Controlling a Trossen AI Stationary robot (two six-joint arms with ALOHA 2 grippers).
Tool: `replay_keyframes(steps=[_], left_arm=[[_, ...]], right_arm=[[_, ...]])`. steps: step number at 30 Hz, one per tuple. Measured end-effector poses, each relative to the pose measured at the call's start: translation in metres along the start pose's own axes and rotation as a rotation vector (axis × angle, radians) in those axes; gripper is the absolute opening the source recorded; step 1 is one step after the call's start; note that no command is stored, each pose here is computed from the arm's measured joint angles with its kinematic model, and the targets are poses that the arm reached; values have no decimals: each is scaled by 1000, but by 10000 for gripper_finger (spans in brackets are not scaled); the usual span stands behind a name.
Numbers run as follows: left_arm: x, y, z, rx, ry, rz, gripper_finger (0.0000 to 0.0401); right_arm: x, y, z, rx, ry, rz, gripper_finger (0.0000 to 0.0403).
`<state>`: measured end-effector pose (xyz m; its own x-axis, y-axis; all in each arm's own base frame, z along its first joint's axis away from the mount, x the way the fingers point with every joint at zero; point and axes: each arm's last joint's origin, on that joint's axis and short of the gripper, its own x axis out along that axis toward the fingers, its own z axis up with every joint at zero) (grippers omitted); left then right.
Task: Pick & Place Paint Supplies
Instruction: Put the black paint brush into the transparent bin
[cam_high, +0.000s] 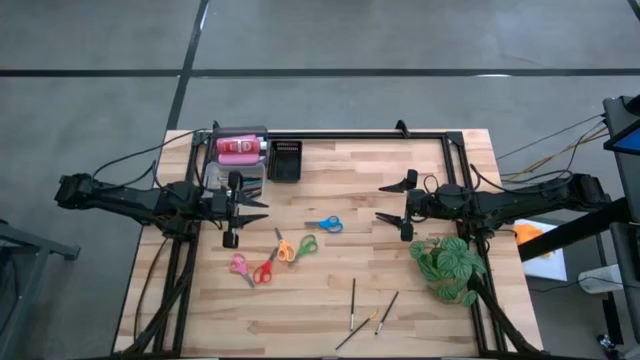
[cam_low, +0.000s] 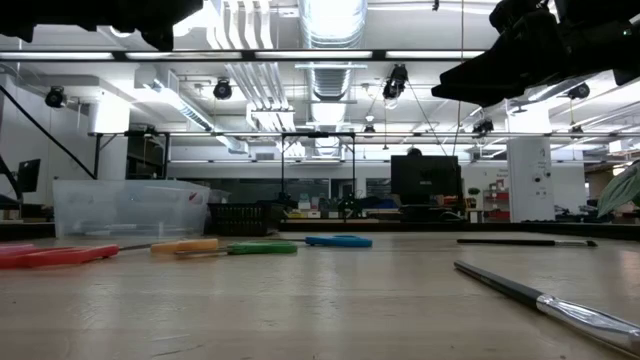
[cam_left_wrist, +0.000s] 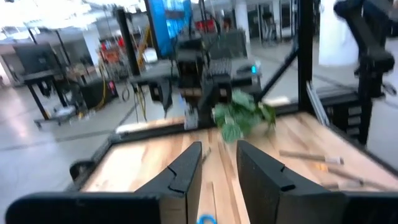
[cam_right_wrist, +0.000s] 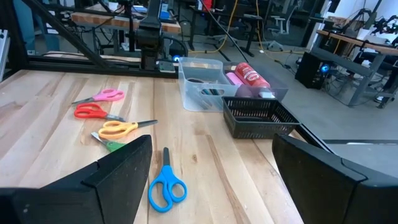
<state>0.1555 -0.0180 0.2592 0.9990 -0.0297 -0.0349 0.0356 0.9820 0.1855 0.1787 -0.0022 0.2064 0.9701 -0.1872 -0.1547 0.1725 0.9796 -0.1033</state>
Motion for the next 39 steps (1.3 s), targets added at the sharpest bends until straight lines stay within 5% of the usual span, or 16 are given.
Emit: replay_keyframes(steps=[6, 39], left_arm=[[0, -2, -10, -28, 106, -17, 102], [-2, -4, -21, -38, 224, -34, 102]], right_arm=[[0, 0, 0, 0, 0, 0, 331], [0, 0, 0, 0, 0, 0, 331]])
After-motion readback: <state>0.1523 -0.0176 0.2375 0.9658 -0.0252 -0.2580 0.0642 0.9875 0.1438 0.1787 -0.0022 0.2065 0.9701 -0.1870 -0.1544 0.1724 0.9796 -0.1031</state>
